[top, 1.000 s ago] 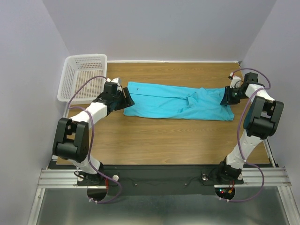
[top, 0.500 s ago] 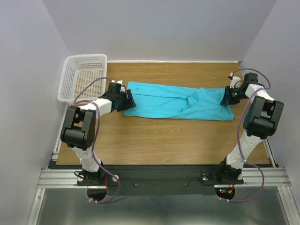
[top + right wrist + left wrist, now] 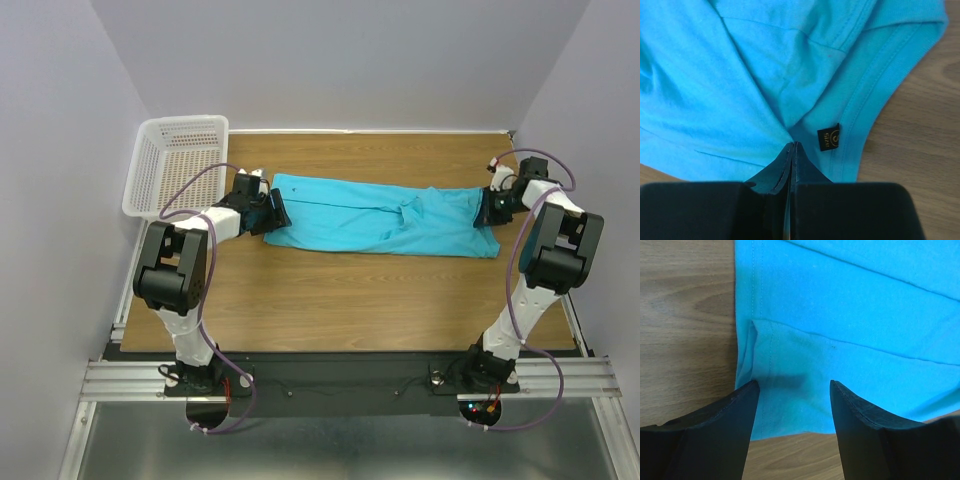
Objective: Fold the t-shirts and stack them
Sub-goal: Fold the tshirt
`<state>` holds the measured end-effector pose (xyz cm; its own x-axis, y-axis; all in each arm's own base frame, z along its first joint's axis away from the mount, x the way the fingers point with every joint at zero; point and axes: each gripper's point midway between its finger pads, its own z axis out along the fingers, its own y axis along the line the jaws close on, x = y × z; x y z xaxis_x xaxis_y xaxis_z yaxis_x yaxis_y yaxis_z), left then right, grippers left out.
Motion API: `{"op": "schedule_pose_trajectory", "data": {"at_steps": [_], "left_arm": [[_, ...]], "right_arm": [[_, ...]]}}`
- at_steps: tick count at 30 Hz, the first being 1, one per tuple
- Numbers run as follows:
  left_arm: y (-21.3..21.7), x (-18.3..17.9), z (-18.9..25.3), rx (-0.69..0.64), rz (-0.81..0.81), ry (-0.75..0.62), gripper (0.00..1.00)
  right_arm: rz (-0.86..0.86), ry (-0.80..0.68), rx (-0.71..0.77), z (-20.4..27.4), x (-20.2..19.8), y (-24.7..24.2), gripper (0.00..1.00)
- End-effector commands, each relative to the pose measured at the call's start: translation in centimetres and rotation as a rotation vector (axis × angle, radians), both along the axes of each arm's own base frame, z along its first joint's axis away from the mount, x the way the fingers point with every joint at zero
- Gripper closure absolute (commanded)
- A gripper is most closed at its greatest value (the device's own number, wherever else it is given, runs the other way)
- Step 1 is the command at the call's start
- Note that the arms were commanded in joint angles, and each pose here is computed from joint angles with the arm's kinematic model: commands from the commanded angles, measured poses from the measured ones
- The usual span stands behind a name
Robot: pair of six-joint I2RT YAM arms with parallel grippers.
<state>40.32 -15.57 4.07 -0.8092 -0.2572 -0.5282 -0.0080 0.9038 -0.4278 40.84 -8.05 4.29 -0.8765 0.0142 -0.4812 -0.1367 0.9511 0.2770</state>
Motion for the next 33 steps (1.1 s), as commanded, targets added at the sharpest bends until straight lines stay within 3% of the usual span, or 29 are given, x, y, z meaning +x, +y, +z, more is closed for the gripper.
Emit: {"op": "schedule_pose_trajectory", "data": {"at_steps": [1,8,10,14,17,21,33], "left_arm": [[0.3,0.4,-0.2,0.024,0.02,0.011,0.3],[0.3,0.4,0.0,0.024,0.023,0.006,0.3],[0.2,0.6,0.8,0.016,0.016,-0.018,0.29],[-0.1,1.0,3.4,-0.007,0.001,-0.088,0.29],[-0.4,1.7,6.6,-0.024,-0.008,-0.17,0.28],[-0.4,2.5,9.8,-0.024,-0.024,-0.255,0.27],[0.7,3.7,6.8,0.107,-0.026,-0.208,0.34]], "right_arm": [[-0.077,-0.05,-0.089,1.0,0.9,-2.6,1.0],[-0.094,-0.056,-0.113,1.4,0.9,-3.1,0.96],[-0.086,-0.069,-0.104,1.9,0.9,-2.8,0.81],[-0.077,-0.13,-0.115,4.4,1.0,-2.7,0.68],[-0.082,-0.197,-0.15,7.4,1.1,-2.9,0.54],[-0.069,-0.27,-0.154,10.4,0.5,-2.3,0.45],[0.001,-0.186,-0.046,6.5,-6.2,1.0,0.46]]}}
